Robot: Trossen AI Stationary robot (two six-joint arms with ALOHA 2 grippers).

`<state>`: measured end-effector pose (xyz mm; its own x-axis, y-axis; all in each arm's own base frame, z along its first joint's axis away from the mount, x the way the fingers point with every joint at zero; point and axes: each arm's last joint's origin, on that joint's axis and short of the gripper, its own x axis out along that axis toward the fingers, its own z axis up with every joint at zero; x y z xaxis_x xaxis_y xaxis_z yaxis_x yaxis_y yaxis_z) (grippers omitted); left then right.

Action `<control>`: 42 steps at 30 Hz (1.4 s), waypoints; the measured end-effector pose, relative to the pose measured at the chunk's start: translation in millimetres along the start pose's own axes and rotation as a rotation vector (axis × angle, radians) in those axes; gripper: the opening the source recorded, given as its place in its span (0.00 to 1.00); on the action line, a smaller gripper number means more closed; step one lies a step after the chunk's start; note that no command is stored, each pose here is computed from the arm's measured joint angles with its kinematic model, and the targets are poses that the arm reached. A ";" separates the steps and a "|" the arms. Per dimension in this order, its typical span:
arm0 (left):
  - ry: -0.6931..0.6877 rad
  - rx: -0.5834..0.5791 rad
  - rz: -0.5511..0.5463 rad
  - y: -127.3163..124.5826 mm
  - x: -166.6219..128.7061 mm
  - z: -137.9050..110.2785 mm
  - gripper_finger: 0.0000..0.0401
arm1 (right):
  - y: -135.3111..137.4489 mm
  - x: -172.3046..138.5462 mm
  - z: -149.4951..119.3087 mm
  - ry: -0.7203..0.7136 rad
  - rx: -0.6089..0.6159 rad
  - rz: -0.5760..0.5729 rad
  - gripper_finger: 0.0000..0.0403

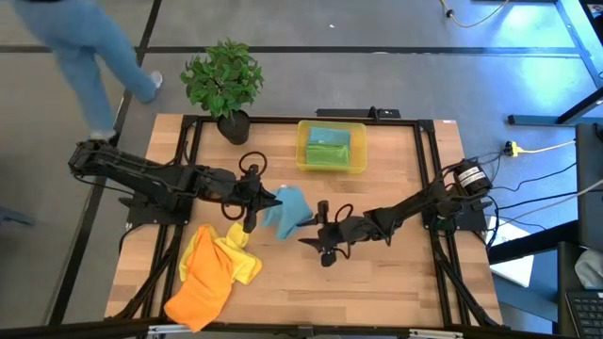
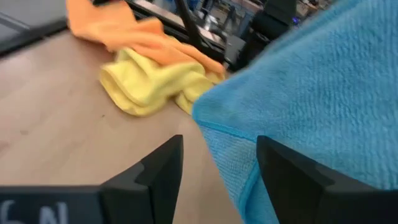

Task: Fold microfiber towels
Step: Fold the blue microfiber towel

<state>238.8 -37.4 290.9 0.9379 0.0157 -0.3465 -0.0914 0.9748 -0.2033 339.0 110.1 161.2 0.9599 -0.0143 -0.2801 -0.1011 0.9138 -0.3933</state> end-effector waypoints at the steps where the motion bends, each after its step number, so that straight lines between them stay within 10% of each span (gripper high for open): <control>1: 0.000 0.000 0.000 0.0 0.0 0.0 0.00 | -0.3 0.0 -1.2 0.017 -0.004 -0.020 0.51; 13: 0.000 -0.001 0.000 0.0 0.0 0.0 0.00 | -5.1 -2.3 -0.3 0.061 -0.030 -0.133 0.51; 42: -0.075 -0.018 0.017 3.2 0.3 7.8 0.00 | -8.3 0.4 4.8 -0.057 0.018 0.038 0.44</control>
<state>241.4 -32.5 297.3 0.9584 0.0495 -0.2810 -0.1130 0.9702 -0.2143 341.5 104.4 168.5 0.9688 0.0432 -0.2439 -0.1336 0.9204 -0.3676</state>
